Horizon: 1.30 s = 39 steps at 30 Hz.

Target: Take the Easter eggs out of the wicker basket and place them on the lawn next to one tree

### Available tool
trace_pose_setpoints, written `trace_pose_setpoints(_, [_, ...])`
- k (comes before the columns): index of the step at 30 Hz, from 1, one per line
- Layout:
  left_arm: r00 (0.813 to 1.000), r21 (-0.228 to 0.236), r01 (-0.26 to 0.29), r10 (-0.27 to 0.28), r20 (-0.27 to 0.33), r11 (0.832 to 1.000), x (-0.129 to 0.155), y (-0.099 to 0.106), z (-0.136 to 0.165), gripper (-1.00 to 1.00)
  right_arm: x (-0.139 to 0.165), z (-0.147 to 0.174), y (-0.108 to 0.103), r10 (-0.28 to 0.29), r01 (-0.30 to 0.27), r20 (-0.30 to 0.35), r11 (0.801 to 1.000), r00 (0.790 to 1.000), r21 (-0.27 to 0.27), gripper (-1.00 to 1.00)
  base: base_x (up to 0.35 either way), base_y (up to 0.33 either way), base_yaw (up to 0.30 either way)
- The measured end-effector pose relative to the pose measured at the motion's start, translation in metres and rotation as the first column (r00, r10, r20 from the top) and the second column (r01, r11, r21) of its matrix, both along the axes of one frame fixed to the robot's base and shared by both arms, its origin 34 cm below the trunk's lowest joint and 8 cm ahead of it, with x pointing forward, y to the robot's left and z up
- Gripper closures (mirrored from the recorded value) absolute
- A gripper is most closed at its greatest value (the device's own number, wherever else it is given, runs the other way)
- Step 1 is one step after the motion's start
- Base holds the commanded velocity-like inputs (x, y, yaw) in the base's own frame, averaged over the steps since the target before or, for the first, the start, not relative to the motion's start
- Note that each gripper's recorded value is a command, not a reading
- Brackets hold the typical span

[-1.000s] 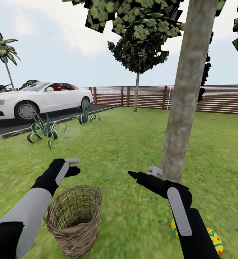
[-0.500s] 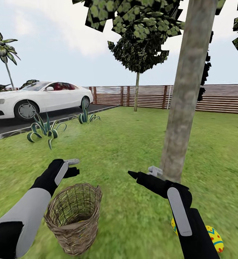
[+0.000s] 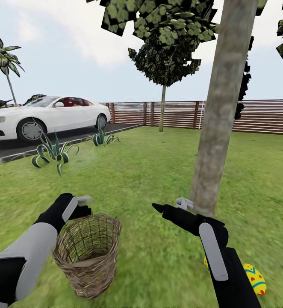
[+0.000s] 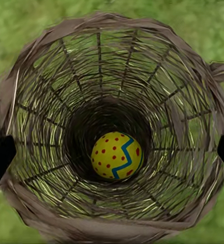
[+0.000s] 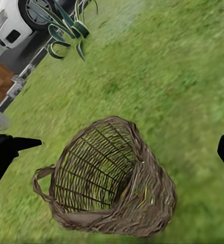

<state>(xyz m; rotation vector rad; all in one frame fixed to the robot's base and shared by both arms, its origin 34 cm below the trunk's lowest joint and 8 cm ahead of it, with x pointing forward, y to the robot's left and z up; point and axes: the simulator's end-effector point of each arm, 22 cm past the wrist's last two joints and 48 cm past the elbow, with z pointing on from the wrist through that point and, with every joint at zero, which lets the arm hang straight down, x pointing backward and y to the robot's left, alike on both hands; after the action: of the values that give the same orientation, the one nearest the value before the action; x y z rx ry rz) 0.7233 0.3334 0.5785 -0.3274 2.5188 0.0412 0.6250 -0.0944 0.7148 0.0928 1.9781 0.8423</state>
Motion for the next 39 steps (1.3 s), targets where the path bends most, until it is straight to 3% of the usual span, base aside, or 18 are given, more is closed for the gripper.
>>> trace_pose_setpoints(10, [0.999, -0.007, 0.008, -0.008, -0.036, 1.000, 0.006, 0.013, 0.030, -1.00, -0.006, -0.022, 0.000, 0.001, -0.001, 0.000, 1.000, 1.000, 0.001, -1.00, 0.000, 0.000, 0.000])
trace_pose_setpoints(15, [0.996, -0.012, 0.011, -0.012, -0.092, 1.000, -0.006, 0.010, 0.002, -1.00, -0.009, -0.034, 0.000, 0.001, -0.001, -0.001, 1.000, 1.000, 0.000, -1.00, 0.000, 0.000, 0.000])
trace_pose_setpoints(27, [0.988, -0.015, 0.012, -0.014, -0.154, 1.000, -0.011, 0.007, -0.038, -1.00, -0.005, -0.062, 0.000, 0.000, 0.000, -0.038, 1.000, 0.999, 0.000, -1.00, 0.000, 0.000, 0.000])
trace_pose_setpoints(39, [0.989, -0.014, 0.014, -0.016, -0.147, 1.000, -0.009, 0.007, -0.035, -1.00, -0.005, -0.061, 0.000, 0.001, -0.001, -0.037, 1.000, 0.999, 0.000, -1.00, 0.051, 0.023, 0.000])
